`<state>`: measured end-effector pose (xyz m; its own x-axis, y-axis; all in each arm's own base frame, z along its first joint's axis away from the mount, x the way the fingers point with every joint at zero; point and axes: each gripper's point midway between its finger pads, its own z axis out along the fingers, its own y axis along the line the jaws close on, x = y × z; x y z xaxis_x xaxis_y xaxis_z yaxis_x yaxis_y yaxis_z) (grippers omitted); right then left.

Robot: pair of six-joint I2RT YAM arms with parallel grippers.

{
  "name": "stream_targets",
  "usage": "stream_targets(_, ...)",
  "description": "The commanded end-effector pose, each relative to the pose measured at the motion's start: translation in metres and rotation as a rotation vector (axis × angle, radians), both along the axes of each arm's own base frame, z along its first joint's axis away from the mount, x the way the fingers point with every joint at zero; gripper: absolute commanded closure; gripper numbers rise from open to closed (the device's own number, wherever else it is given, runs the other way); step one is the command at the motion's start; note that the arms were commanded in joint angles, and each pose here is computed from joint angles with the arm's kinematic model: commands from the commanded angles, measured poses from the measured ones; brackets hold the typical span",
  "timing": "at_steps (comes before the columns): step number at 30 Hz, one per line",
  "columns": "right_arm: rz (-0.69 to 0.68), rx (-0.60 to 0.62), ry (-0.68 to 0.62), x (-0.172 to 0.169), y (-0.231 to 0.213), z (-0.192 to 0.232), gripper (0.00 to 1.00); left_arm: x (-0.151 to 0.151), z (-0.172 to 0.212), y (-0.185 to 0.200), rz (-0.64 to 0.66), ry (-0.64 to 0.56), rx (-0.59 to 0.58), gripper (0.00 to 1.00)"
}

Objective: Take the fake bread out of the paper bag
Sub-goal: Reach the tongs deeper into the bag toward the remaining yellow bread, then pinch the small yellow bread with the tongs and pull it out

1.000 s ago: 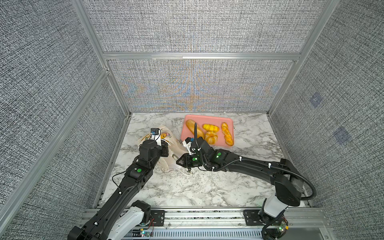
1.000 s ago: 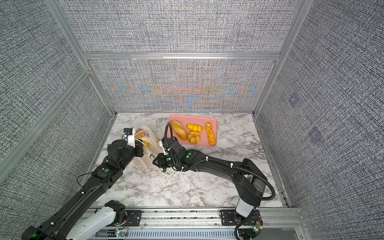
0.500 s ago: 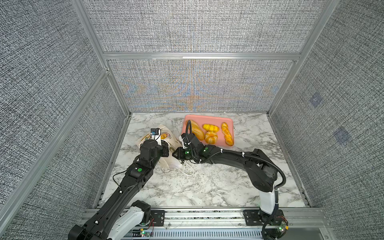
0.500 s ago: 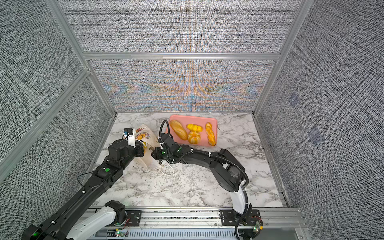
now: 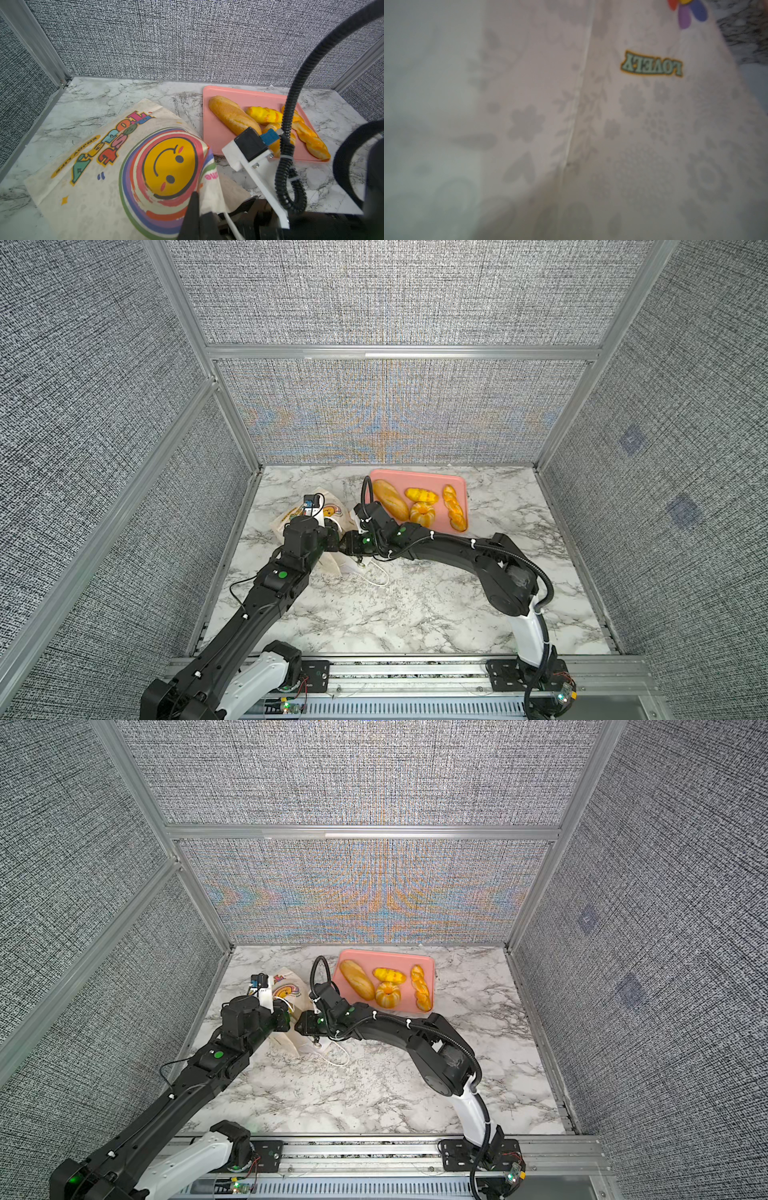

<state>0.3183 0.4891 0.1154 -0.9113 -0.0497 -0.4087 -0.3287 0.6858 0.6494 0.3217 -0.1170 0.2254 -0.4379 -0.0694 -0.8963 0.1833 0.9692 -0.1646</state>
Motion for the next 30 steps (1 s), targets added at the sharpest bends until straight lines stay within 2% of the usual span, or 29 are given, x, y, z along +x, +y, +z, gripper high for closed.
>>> stream_targets(1, -0.039, -0.1, -0.027, 0.01, -0.01, -0.01, 0.52, -0.001, -0.001, -0.003, -0.011, 0.008, -0.007, 1.0)
stream_targets(7, -0.06, -0.216, -0.057, 0.019, -0.01, -0.016, 0.52, -0.001, -0.003, -0.005, -0.015, 0.013, -0.016, 1.0)
stream_targets(11, -0.066, -0.253, -0.07, 0.025, -0.005, -0.019, 0.54, -0.001, -0.004, -0.007, -0.02, 0.013, -0.023, 1.0)
stream_targets(13, -0.061, -0.26, -0.073, 0.027, -0.002, -0.021, 0.61, 0.0, -0.004, -0.008, -0.022, 0.013, -0.026, 1.0)
stream_targets(16, -0.041, -0.255, -0.082, 0.023, -0.001, -0.016, 0.79, 0.0, -0.003, -0.009, -0.023, 0.015, -0.031, 1.0)
stream_targets(19, -0.006, -0.201, -0.096, 0.015, -0.001, 0.0, 0.93, 0.0, -0.005, -0.009, -0.016, 0.017, -0.036, 1.0)
stream_targets(21, 0.026, -0.159, -0.101, 0.005, -0.002, 0.01, 0.99, 0.001, -0.004, -0.009, -0.01, 0.013, -0.048, 1.0)
stream_targets(24, 0.066, -0.114, -0.095, -0.013, -0.008, 0.019, 1.0, 0.003, -0.003, -0.01, -0.006, 0.005, -0.06, 1.0)
stream_targets(30, 0.126, -0.122, -0.078, -0.044, -0.032, 0.016, 1.0, 0.004, -0.007, -0.01, 0.002, 0.007, -0.054, 1.0)
